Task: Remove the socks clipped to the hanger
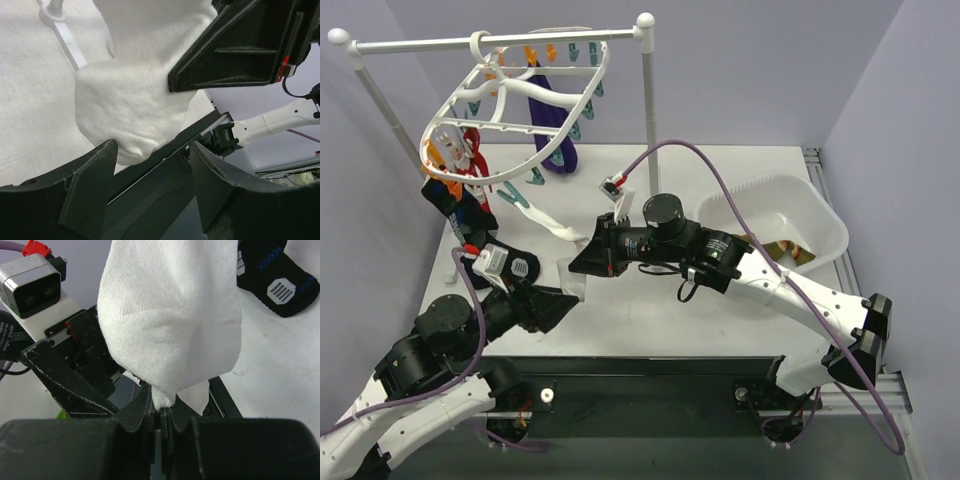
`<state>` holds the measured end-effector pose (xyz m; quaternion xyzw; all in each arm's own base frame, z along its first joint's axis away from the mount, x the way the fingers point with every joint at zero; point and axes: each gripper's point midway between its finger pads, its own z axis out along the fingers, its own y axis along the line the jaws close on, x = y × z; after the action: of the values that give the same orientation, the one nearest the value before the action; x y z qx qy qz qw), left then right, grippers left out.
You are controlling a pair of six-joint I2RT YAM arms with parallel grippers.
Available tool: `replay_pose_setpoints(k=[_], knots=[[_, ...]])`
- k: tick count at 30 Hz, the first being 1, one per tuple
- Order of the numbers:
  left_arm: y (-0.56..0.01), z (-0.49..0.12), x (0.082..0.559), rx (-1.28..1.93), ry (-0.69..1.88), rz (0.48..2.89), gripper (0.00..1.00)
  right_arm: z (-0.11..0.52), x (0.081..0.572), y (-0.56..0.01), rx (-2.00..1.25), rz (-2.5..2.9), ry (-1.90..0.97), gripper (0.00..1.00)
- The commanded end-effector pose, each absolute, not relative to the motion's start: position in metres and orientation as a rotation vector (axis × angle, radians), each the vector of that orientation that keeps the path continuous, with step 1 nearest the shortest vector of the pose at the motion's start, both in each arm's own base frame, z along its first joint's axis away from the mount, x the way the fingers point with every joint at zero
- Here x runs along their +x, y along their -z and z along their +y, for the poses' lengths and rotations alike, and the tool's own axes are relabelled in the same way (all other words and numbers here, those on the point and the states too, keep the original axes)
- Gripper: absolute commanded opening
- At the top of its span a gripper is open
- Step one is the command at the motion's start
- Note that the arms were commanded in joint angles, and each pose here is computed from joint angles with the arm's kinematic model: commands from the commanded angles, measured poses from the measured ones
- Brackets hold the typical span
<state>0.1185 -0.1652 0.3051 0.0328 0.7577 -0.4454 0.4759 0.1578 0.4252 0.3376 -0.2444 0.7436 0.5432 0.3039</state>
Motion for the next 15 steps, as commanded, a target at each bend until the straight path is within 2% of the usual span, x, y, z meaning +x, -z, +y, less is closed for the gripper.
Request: replay_pose_setpoints(k=[1, 3, 15], knots=[[-0.330, -0.181, 0.123, 0.070, 1.190, 1.750, 0.68, 0.424, 0.148, -0.358, -0.654, 1.920, -1.537, 0.00], [-0.327, -0.186, 0.125, 0.077, 1.192, 1.764, 0.67, 0.426, 0.143, -0.362, -0.654, 1.906, -1.580, 0.00], [-0.325, -0.180, 0.120, 0.059, 1.205, 1.756, 0.39, 0.447, 0.127, -0.367, -0.682, 1.894, -1.668, 0.00]])
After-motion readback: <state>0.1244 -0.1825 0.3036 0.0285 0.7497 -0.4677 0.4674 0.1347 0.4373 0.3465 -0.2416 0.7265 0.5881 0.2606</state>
